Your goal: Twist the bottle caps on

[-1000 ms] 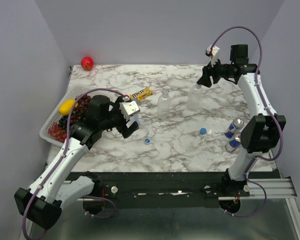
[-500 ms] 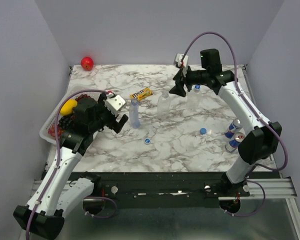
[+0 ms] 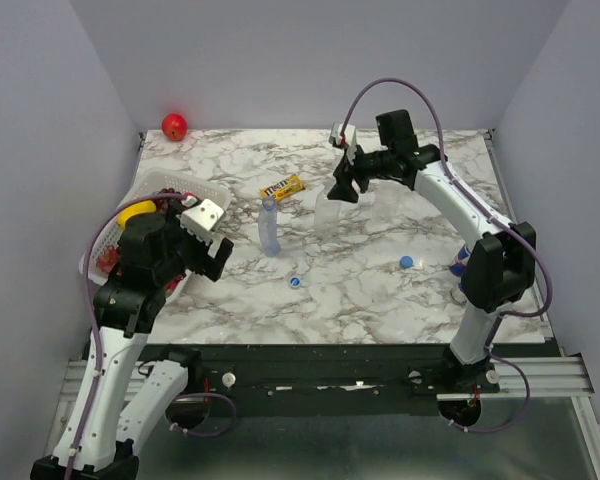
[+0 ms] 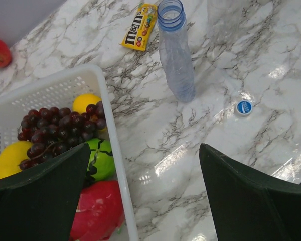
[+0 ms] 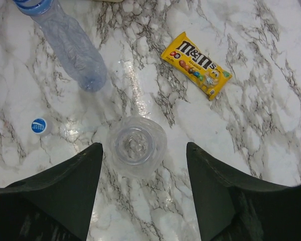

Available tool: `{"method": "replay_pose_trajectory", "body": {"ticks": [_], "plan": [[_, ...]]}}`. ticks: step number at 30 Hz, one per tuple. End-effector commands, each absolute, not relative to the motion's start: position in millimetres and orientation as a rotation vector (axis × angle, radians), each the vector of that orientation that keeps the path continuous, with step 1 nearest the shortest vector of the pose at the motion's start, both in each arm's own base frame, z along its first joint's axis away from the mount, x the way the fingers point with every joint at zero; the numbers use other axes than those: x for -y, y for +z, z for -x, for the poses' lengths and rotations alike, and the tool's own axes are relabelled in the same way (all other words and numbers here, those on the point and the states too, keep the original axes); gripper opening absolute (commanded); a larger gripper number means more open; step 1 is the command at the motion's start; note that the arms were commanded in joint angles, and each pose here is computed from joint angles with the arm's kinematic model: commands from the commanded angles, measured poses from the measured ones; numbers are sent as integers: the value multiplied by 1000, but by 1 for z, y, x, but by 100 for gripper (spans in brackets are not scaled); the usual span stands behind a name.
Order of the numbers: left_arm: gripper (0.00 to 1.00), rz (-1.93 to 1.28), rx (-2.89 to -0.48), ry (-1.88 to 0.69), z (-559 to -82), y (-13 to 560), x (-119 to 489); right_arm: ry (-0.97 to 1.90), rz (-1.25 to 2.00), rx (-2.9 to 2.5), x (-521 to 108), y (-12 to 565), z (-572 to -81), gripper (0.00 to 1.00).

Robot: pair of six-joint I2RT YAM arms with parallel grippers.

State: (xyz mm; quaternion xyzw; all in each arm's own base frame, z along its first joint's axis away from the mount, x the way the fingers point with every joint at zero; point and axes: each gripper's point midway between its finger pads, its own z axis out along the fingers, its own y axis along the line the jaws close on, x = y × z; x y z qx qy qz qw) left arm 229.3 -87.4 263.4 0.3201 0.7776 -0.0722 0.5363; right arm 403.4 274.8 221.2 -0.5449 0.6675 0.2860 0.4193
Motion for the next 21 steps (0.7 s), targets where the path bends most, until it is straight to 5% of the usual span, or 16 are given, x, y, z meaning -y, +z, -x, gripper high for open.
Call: {"method": "replay_pose_trajectory", "body": {"ticks": [1,6,12,17,21], "plan": [[99,-603,-1901,-428,-216,276,105,800,1411,-1645,-293,202,-398,66],[99,-523,-1863,-457,-262,307,115,807,1391,-1649,-303,200,-397,24],[99,-624,-1794,-299,-309,353,138,792,1350,-1546,-288,300,-357,12],[99,-899,-1575,-164,-303,363,197,828,1232,-1676,-264,349,-311,0],[99,-932,-1428,-261,-289,355,232,869,1118,-1726,-255,367,-289,0]]}}
